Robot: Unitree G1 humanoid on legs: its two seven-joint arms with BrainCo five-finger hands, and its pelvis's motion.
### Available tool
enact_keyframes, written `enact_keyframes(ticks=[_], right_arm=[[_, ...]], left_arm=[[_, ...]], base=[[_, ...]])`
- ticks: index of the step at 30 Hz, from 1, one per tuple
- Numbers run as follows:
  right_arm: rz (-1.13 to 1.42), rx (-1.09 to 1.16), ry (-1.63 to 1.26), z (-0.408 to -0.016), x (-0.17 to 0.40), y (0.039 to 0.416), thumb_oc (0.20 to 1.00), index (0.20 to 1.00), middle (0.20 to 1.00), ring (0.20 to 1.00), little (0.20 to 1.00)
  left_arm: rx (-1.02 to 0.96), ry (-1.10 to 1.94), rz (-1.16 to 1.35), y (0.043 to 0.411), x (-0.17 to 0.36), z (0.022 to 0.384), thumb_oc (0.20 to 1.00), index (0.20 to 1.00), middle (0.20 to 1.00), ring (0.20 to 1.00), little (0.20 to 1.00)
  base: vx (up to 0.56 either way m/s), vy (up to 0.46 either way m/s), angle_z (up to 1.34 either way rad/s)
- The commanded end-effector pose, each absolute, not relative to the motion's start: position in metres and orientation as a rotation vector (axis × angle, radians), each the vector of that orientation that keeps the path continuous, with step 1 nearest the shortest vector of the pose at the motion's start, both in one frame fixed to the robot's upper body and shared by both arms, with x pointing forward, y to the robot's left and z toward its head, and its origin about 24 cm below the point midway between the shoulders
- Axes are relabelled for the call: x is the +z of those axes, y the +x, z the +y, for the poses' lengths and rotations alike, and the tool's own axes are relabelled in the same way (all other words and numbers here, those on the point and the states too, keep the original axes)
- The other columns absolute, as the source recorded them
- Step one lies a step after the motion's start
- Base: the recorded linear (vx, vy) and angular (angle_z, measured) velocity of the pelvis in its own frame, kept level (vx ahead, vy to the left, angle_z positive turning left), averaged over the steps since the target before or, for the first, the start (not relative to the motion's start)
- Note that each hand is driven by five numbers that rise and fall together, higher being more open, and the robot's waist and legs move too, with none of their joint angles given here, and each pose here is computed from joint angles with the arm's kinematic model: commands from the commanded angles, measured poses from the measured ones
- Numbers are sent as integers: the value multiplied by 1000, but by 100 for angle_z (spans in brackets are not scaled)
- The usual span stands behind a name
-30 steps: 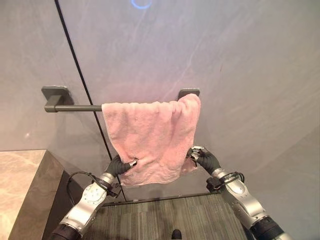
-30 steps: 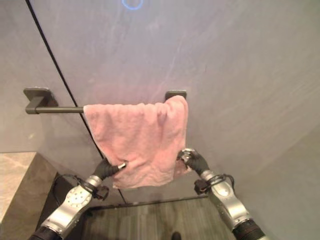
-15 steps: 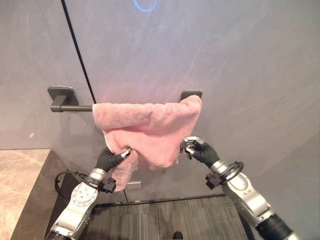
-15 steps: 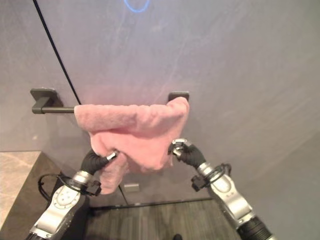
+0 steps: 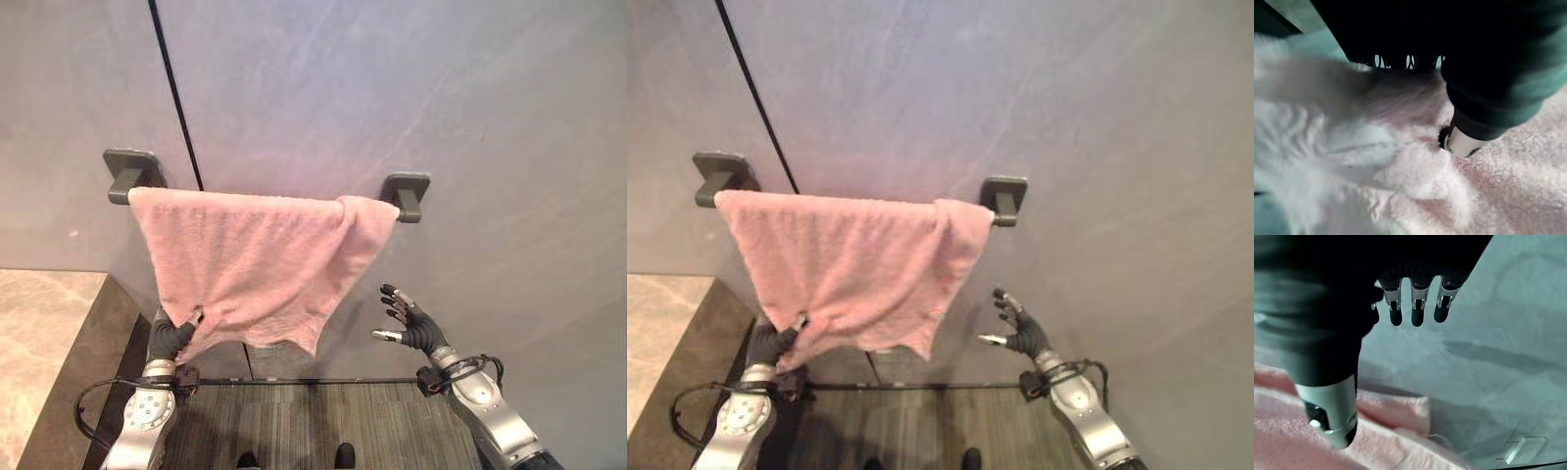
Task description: Put brush and paste in cup on sink, flatten towel.
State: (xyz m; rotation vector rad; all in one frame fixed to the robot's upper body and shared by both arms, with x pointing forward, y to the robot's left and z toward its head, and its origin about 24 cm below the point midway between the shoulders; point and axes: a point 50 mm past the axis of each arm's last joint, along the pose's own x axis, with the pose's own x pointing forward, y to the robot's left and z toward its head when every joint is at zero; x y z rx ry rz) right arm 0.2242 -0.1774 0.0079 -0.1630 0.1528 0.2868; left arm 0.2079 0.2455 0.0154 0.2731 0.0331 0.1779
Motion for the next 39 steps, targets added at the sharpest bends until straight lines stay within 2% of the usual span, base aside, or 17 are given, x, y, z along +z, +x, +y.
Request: enact_keyframes(ticks=[1,2,3,4,11,15,19,20,21,25,28,30,31,34,35,38,39], right_arm=[[63,273,-159,-173,22,236,1000,1000,1000,1000,1000],[85,263,-166,-174,18,235,1000,1000,1000,1000,1000],[132,241,-175,-178,7,234,1000,1000,1000,1000,1000],[131,241,-175,-178,7,234,1000,1000,1000,1000,1000],[318,181,-257,-195,-32,225,1000,1000,1000,1000,1000],[509,132,-275,-208,-67,208,1000,1000,1000,1000,1000],[661,113,-321,-217,-92,194,1000,1000,1000,1000,1000],[778,91,-345,-224,-110,181,1000,1000,1000,1000,1000],[776,91,-345,-224,-110,181,1000,1000,1000,1000,1000],[1028,49,-426,-234,-141,146,1000,1000,1000,1000,1000],[1262,1,-433,-242,-159,101,1000,1000,1000,1000,1000],[1307,-2,-425,-243,-162,90,1000,1000,1000,1000,1000],[1412,-1,-420,-246,-166,65,1000,1000,1000,1000,1000],[1479,-9,-407,-248,-167,47,1000,1000,1000,1000,1000],[1495,-32,-385,-254,-167,37,1000,1000,1000,1000,1000],[1494,-42,-390,-255,-166,35,1000,1000,1000,1000,1000],[1467,-59,-387,-257,-165,40,1000,1000,1000,1000,1000]], left_arm=[[130,317,-57,221,33,243,200,200,200,200,200],[117,317,-51,222,32,241,200,200,200,200,200],[80,338,-27,225,27,236,827,827,827,827,827],[80,338,-28,225,27,236,1000,1000,1000,1000,1000],[-57,486,188,219,-15,232,1000,1000,1000,1000,1000],[-79,552,478,195,-64,241,1000,1000,1000,1000,1000],[-96,622,610,182,-85,245,1000,1000,1000,1000,1000],[-104,641,769,163,-108,250,1000,1000,1000,1000,1000],[-103,641,767,164,-108,250,1000,1000,1000,1000,1000],[-91,664,926,148,-131,248,1000,1000,1000,1000,1000],[26,583,1142,118,-150,252,1000,1000,1000,1000,1000],[23,571,1192,107,-154,251,1000,1000,1000,1000,1000],[-11,578,1254,94,-159,248,1000,1000,1000,1000,1000],[-73,595,1255,91,-161,241,1000,1000,1000,1000,1000],[-186,681,1222,92,-162,234,1000,1000,1000,1000,1000],[-191,684,1223,90,-163,234,1000,1000,1000,1000,1000],[-129,637,1244,86,-163,239,1000,1000,1000,1000,1000]], base=[[0,0,0],[0,0,0],[0,0,0],[0,0,0],[1,0,-2],[-3,-8,-12],[-4,-10,-4],[0,0,0],[0,0,0],[0,0,0],[0,0,0],[0,0,0],[0,0,0],[29,0,0],[0,0,0],[0,-5,-1],[1,-16,-6]])
